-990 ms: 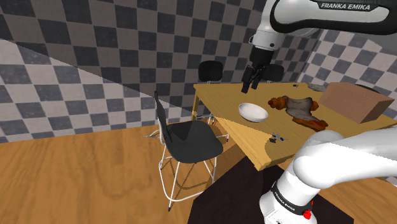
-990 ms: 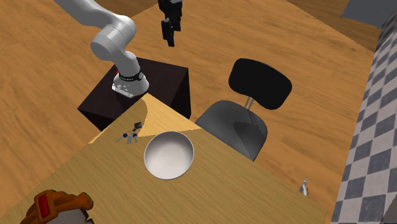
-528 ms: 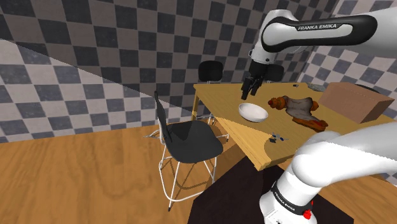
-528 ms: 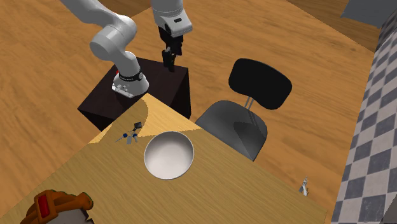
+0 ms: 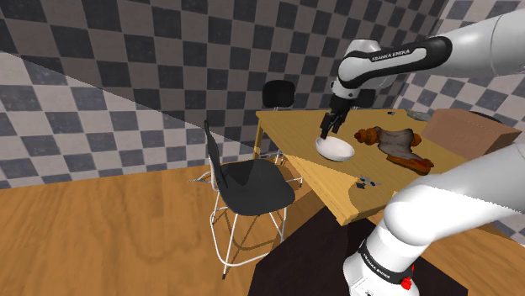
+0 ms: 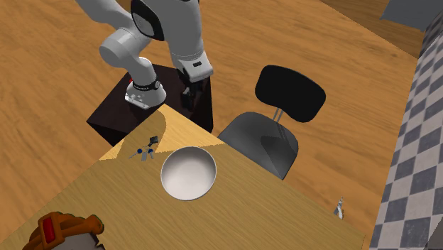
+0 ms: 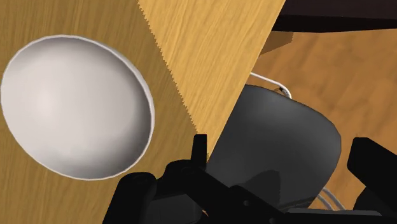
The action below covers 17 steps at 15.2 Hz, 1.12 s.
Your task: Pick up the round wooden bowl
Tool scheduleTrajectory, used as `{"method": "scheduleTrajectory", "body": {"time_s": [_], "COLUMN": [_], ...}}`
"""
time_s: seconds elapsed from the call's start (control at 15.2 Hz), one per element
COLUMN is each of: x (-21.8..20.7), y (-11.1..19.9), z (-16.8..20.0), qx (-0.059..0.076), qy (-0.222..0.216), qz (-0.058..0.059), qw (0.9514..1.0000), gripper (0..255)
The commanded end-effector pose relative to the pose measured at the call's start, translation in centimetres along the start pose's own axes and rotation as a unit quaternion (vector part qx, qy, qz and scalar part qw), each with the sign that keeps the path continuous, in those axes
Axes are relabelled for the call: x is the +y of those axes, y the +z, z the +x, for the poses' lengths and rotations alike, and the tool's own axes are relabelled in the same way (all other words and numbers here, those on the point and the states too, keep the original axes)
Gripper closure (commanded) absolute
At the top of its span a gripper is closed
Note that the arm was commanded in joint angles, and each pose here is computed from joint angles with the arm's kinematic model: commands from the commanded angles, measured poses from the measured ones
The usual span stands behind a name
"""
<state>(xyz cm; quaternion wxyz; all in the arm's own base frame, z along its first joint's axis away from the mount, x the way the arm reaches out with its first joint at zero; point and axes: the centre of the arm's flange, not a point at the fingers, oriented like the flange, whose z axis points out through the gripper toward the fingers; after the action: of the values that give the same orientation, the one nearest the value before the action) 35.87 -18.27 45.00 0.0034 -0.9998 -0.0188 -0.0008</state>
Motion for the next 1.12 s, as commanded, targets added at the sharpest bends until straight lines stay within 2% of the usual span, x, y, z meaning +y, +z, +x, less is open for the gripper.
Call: {"method": "scheduleTrajectory", "body": {"time_s": [0.0, 0.59, 1.06], "x": [1.9, 10.9, 10.9], "y": [1.6, 8.3, 12.0], "z": [0.4, 2.2, 2.2], "qx": [0.002, 0.009, 0.009], "qy": [0.004, 0.020, 0.020], "qz": [-0.004, -0.017, -0.017], "qw": [1.0000, 0.9996, 0.9996], "gripper": [0, 0, 0]}}
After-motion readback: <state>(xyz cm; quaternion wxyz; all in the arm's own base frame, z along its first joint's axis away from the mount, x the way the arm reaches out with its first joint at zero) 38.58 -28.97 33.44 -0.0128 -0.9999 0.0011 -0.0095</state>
